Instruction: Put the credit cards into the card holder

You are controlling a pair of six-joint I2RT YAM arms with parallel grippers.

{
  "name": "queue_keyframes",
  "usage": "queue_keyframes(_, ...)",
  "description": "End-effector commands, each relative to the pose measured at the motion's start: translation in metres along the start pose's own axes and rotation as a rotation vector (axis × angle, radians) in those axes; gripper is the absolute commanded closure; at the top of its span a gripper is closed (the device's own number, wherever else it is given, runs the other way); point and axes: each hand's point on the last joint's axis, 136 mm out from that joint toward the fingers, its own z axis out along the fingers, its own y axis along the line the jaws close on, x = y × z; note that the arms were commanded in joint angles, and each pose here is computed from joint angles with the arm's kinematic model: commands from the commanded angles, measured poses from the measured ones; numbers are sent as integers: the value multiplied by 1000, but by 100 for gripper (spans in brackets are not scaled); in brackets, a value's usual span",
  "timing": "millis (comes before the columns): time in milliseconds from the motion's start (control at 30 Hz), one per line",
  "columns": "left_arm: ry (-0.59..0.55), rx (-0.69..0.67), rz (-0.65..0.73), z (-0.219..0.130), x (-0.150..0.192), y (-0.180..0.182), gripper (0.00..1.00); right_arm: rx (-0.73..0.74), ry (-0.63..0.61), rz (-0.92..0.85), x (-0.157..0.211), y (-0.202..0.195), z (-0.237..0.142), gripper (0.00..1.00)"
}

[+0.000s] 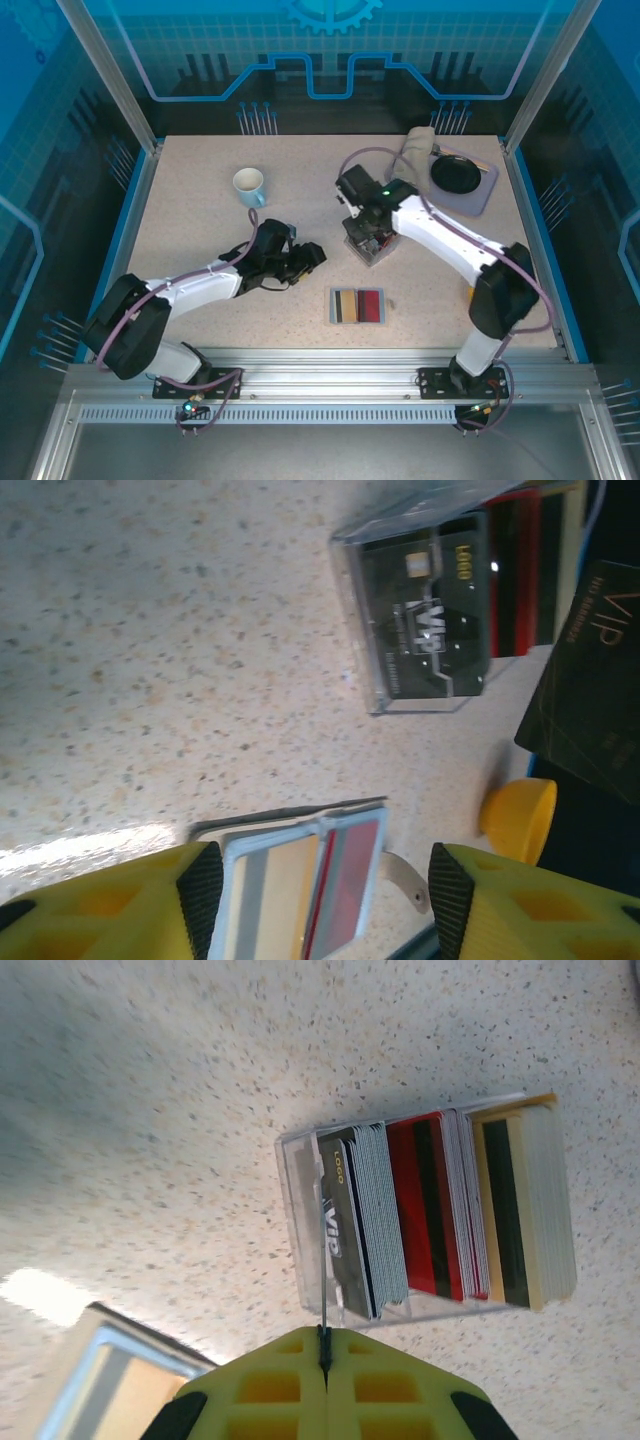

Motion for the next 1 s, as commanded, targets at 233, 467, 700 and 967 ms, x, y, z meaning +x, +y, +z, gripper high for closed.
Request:
queue_keyframes(233, 57, 350, 83, -22, -10, -95, 28, -607, -154, 468, 7, 6, -64, 100)
queue_keyframes(467, 117, 456, 94, -16, -12, -127, 31, -770, -168, 529, 7, 14, -78, 100)
queue_keyframes(700, 148, 523, 101, -17, -11, -142, 46, -859, -175, 569, 3, 15, -79, 100)
queue_keyframes(967, 154, 552, 123, -21, -10, -150, 77, -920, -171, 605, 3, 13, -78, 99)
